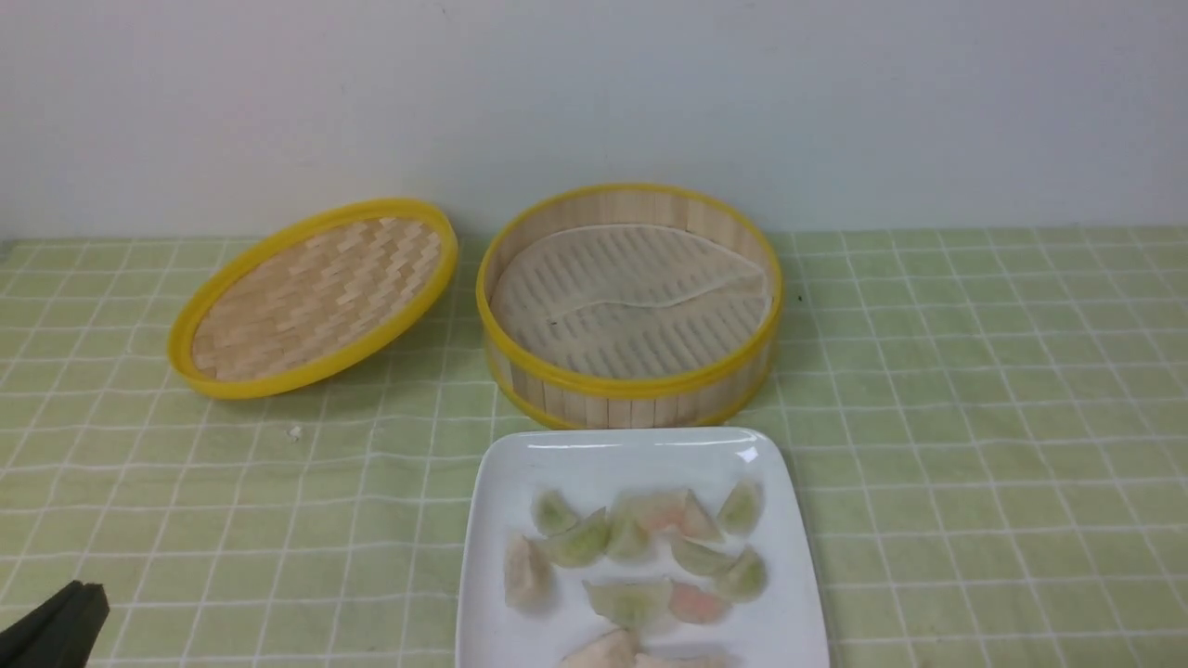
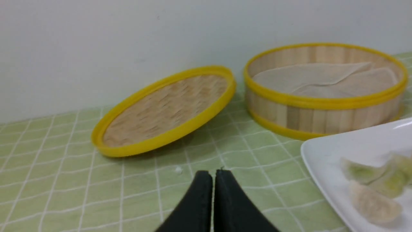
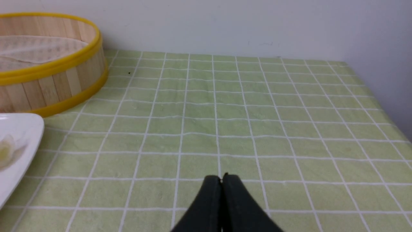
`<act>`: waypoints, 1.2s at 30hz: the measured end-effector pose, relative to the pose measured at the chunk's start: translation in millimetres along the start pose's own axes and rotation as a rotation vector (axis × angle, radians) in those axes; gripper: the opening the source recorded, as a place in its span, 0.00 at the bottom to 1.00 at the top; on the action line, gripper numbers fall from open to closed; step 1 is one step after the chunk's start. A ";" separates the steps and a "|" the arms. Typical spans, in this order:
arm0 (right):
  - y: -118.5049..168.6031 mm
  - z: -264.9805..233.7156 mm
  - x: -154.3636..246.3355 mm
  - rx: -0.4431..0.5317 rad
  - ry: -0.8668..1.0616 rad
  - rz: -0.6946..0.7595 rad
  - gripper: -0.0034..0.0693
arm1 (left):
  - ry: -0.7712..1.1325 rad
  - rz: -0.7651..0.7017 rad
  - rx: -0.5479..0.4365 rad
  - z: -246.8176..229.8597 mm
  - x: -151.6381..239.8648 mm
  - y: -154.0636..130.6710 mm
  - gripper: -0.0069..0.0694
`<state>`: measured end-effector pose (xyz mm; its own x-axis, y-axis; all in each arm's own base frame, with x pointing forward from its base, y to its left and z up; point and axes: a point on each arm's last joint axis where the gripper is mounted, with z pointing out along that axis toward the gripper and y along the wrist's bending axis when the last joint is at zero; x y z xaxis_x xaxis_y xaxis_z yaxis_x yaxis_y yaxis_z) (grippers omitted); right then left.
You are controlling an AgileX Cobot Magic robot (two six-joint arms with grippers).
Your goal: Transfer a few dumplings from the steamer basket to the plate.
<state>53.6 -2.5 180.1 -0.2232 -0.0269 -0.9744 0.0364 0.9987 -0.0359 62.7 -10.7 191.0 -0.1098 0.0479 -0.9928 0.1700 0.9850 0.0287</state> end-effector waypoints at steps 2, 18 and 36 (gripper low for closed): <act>0.0 0.0 0.0 0.000 0.000 0.001 0.03 | 0.038 -0.003 -0.028 -2.0 4.7 1.6 0.08; 0.0 0.0 0.0 0.000 0.000 0.001 0.03 | 0.239 0.010 -0.048 -5.0 23.4 2.5 0.08; 0.0 0.0 0.0 0.000 0.000 0.001 0.03 | 0.242 -0.010 -0.134 -5.5 23.6 7.4 0.08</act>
<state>53.6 -2.5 180.1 -0.2231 -0.0258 -0.9744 0.0366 0.9987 -0.0349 55.9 -1.3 168.4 -0.3443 0.0604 -0.9369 0.0380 0.9980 0.0504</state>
